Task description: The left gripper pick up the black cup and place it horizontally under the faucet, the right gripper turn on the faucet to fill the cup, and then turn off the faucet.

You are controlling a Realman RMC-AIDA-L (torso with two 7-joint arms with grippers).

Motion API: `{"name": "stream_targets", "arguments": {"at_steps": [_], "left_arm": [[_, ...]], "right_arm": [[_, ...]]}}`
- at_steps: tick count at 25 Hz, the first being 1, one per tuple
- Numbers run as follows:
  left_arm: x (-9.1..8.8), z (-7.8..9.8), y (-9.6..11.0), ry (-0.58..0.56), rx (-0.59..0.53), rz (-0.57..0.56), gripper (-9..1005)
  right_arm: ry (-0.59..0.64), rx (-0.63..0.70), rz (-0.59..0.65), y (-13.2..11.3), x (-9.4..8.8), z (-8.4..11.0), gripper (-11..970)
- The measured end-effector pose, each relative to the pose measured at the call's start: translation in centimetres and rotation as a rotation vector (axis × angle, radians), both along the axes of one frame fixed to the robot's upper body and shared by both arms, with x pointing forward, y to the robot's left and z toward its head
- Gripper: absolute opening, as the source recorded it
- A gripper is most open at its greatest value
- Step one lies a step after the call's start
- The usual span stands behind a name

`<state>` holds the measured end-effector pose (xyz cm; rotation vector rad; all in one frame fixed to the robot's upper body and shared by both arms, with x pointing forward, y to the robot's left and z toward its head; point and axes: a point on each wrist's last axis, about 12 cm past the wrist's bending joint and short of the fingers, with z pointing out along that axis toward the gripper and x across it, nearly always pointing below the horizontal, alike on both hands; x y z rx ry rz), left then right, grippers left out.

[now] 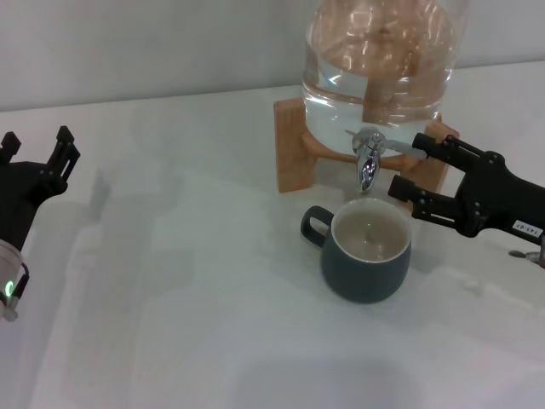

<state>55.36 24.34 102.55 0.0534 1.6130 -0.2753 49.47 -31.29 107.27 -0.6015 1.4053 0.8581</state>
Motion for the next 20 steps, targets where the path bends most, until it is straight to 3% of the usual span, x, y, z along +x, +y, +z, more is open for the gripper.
{"name": "stream_targets", "arguments": {"at_steps": [20], "left_arm": [[-0.07,-0.05,-0.01,0.002,0.001,-0.002,787]], "right_arm": [[0.005,0.011,0.017,0.26,-0.60,-0.24,827]]}}
